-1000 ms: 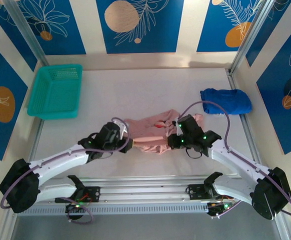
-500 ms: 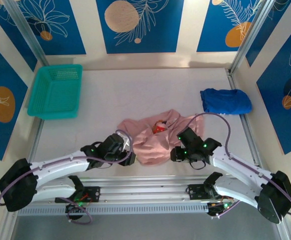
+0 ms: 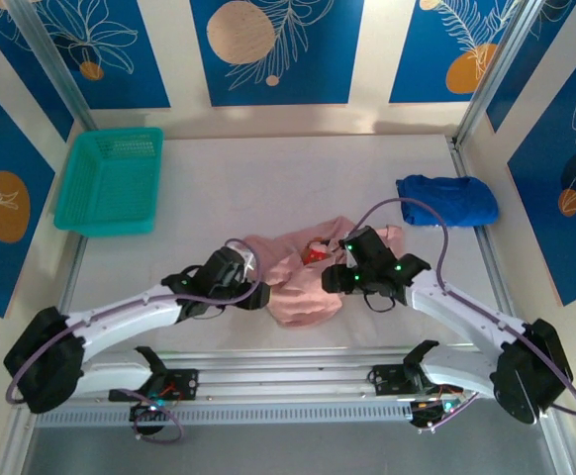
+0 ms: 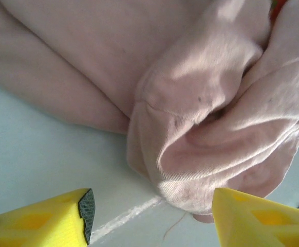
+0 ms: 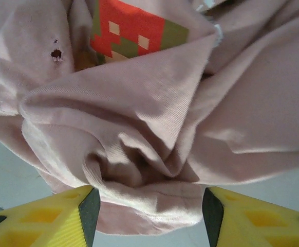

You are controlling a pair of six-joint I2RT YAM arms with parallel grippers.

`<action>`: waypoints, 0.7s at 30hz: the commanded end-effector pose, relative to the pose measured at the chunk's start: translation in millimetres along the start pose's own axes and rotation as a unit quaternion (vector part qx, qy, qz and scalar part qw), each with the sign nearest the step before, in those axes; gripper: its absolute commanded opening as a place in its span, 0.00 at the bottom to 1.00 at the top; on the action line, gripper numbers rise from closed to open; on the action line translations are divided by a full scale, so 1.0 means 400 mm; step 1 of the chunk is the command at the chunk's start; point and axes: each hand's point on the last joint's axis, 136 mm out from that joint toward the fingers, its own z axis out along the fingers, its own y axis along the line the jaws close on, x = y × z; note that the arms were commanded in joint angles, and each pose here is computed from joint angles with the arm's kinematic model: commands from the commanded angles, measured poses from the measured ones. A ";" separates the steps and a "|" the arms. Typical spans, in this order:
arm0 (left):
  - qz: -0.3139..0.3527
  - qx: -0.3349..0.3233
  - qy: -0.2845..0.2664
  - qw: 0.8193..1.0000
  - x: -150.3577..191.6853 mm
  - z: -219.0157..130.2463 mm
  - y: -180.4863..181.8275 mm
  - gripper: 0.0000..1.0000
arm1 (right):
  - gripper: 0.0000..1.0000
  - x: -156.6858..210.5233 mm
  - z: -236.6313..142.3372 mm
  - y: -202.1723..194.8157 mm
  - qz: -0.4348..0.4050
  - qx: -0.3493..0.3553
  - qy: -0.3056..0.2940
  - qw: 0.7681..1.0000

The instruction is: Fold the inside-out t-shirt

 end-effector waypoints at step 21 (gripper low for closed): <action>-0.037 0.004 -0.064 0.997 -0.123 -0.046 0.044 0.73 | 0.65 -0.267 -0.061 -0.046 0.023 -0.025 -0.115 0.993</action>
